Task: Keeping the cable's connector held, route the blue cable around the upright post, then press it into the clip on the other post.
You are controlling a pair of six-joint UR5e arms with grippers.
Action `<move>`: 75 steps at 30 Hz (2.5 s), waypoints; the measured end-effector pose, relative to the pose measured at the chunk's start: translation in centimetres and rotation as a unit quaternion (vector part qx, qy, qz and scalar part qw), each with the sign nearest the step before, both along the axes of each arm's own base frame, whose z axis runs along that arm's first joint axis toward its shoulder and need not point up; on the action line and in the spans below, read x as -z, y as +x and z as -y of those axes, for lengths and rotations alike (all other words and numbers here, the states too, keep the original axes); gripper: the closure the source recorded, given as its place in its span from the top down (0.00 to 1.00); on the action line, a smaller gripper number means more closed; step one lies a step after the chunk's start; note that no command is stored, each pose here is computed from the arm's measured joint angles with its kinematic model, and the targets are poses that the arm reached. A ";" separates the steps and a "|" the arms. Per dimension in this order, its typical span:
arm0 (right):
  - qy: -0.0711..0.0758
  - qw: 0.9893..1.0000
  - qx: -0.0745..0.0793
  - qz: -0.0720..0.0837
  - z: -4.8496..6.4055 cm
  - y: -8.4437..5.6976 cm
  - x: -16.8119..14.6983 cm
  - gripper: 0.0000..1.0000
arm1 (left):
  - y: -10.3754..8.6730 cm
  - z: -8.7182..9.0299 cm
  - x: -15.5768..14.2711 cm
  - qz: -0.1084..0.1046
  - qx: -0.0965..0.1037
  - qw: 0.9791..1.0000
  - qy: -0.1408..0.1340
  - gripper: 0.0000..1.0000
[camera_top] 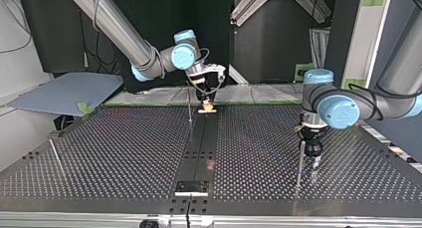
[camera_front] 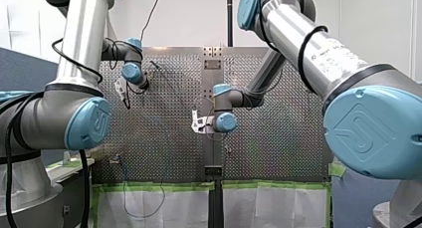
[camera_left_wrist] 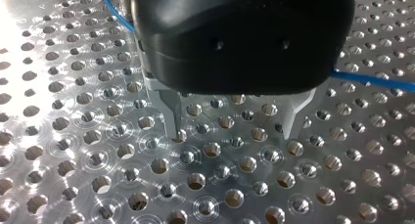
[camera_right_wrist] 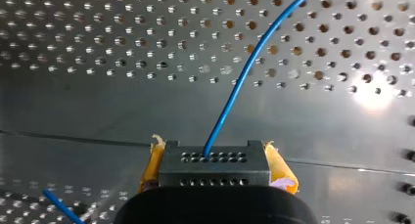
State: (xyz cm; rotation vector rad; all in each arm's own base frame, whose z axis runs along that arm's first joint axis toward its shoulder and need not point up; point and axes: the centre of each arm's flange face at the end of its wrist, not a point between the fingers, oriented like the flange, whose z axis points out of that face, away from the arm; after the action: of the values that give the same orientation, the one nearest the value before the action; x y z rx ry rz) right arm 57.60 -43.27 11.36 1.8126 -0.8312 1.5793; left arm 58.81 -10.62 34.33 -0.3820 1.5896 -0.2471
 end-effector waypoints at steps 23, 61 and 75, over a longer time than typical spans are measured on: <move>0.037 0.999 0.024 -0.025 -2.1 -2.8 11.2 0.00 | 0.0 -0.1 0.0 0.000 -0.001 1.000 -0.003 1.00; 0.094 0.983 0.147 -0.062 -6.3 -13.2 31.2 0.00 | 0.1 -0.6 0.0 -0.001 -0.008 1.000 -0.003 1.00; 0.074 0.981 0.173 -0.038 -4.9 -15.9 29.9 0.00 | 0.1 -0.7 0.0 0.001 -0.009 1.000 -0.003 1.00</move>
State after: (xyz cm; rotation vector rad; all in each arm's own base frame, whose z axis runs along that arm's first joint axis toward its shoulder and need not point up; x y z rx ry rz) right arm 41.68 -38.37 -18.51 1.7030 -1.1819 1.2481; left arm 58.91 -9.94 34.36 -0.3996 1.5843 -0.2388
